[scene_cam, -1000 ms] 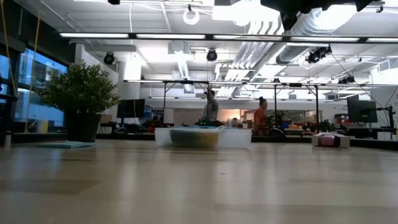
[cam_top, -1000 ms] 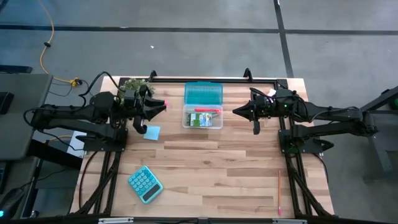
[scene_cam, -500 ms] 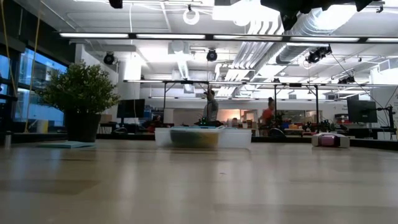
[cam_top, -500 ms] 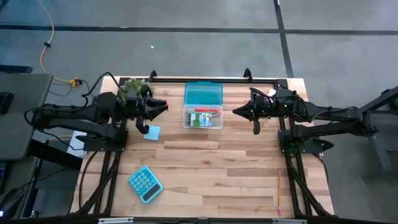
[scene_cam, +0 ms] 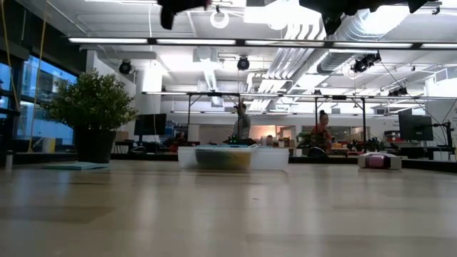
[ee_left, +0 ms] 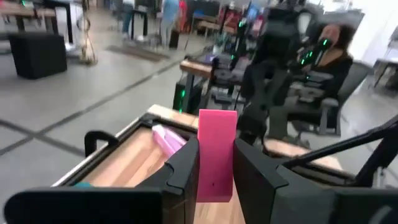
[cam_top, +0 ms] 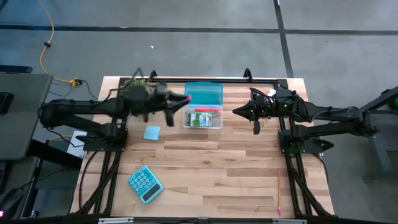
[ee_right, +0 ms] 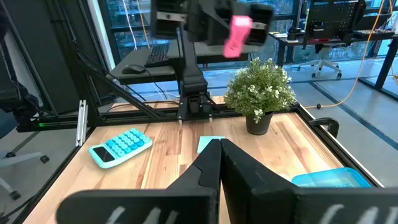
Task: Pack school essentials
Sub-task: Put the pink eraser into the supply box
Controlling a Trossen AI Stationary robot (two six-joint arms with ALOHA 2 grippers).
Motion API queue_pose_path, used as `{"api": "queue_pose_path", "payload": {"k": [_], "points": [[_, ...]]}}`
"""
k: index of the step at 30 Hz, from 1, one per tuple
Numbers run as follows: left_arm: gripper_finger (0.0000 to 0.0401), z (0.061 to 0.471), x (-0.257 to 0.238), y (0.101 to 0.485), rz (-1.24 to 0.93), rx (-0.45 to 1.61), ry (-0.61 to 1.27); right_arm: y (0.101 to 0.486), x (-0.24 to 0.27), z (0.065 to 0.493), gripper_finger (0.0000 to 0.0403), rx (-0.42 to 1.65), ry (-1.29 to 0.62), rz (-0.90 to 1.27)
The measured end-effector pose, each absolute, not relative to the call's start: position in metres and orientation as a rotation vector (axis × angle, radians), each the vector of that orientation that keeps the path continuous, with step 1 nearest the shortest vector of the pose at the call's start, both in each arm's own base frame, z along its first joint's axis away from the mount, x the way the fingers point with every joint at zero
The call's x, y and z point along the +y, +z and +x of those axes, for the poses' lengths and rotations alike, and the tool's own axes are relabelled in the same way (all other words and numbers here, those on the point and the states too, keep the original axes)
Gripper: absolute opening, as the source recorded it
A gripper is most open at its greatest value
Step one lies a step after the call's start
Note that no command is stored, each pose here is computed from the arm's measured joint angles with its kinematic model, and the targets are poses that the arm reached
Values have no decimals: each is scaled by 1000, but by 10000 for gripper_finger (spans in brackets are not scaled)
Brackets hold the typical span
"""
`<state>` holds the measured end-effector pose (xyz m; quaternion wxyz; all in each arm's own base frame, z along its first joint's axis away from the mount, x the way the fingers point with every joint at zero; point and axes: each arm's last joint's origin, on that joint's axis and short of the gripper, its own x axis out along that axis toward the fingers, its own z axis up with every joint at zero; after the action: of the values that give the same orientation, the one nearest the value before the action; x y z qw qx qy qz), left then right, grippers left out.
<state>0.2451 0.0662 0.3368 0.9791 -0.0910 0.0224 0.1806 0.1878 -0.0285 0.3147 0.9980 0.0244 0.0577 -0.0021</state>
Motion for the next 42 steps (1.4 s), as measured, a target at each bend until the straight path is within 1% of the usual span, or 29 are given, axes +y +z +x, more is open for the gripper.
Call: {"api": "queue_pose_path", "payload": {"k": [4,10,18,24,28,35,42], "points": [[79,271,86,332,-177,126,350,315,-28,188,0,115,-4,49],[79,306,115,308,-147,308,401,315,-29,188,0,116,-4,49],[79,337,146,247,-195,504,459,314,-28,188,0,124,-4,51],[79,347,162,197,-226,647,497,313,-28,188,0,131,-4,52],[79,349,169,177,-277,692,525,313,-28,188,0,131,-4,53],[79,347,170,156,-305,798,528,313,-28,188,0,131,-4,53],[81,345,169,151,-301,841,536,313,-28,188,0,131,-4,53]]}}
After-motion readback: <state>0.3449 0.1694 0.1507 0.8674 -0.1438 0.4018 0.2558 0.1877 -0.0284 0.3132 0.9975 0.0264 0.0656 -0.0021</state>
